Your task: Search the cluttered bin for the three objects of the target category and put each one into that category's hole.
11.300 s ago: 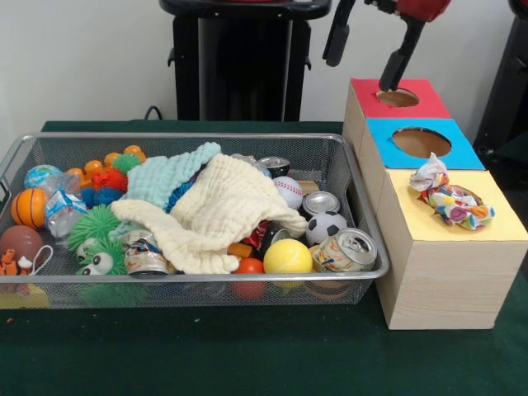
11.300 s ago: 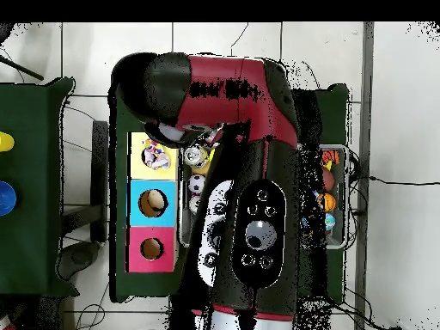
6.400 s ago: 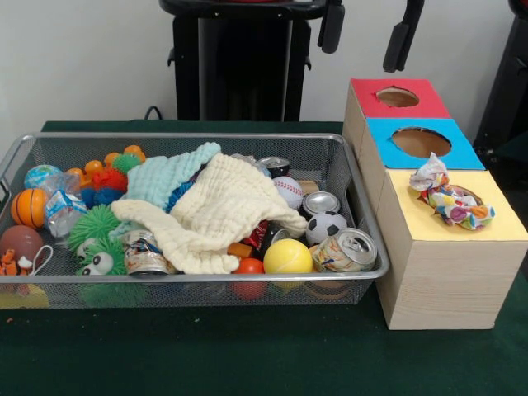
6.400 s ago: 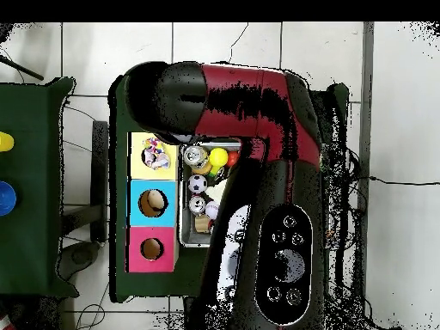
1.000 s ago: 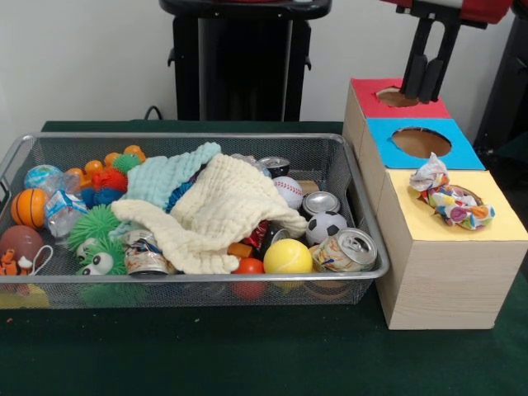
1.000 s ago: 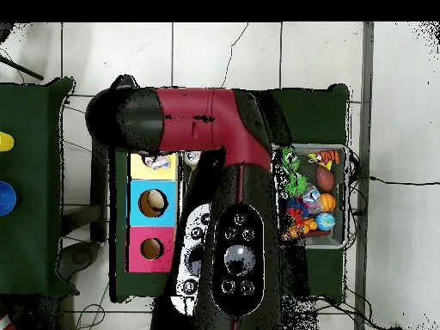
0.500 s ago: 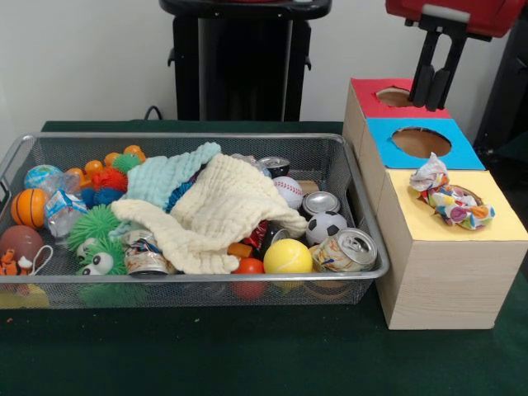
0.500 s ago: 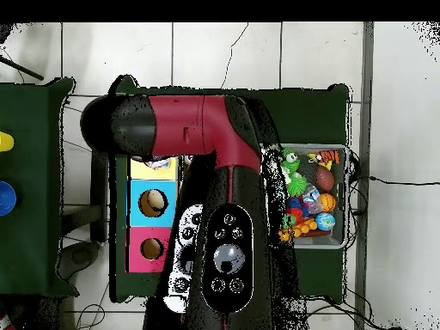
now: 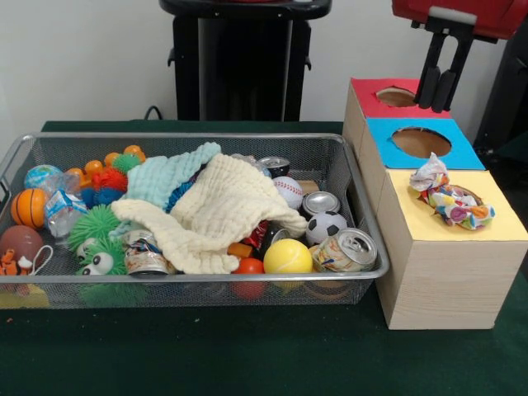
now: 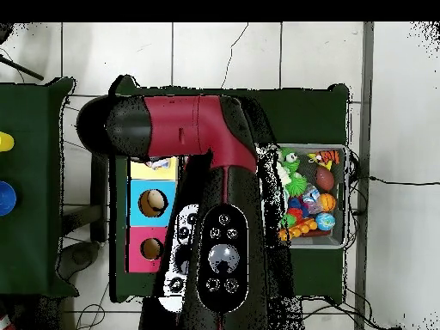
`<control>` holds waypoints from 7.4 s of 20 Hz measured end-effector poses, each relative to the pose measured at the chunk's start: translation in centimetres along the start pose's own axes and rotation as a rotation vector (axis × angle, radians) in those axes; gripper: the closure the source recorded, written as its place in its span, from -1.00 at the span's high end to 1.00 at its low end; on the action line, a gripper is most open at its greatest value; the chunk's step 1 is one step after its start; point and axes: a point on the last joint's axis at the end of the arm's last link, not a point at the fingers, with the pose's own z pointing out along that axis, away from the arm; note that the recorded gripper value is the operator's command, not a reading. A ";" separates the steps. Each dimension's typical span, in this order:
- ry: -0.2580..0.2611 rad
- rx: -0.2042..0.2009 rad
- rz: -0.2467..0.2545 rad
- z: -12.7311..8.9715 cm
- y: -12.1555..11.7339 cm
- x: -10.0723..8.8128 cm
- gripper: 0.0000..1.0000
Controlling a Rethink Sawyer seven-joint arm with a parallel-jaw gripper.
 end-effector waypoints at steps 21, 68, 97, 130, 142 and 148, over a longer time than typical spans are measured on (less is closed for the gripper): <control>0.059 0.026 -0.017 4.4 0.6 1.7 -1.00; 0.006 0.012 -0.028 9.2 3.8 4.4 -1.00; 0.015 0.071 -0.010 10.8 4.2 6.4 -1.00; -0.020 0.111 -0.008 11.0 7.3 10.1 -1.00; -0.015 0.123 0.076 11.8 8.8 12.1 -1.00; -0.003 0.121 0.089 12.4 9.0 12.4 -1.00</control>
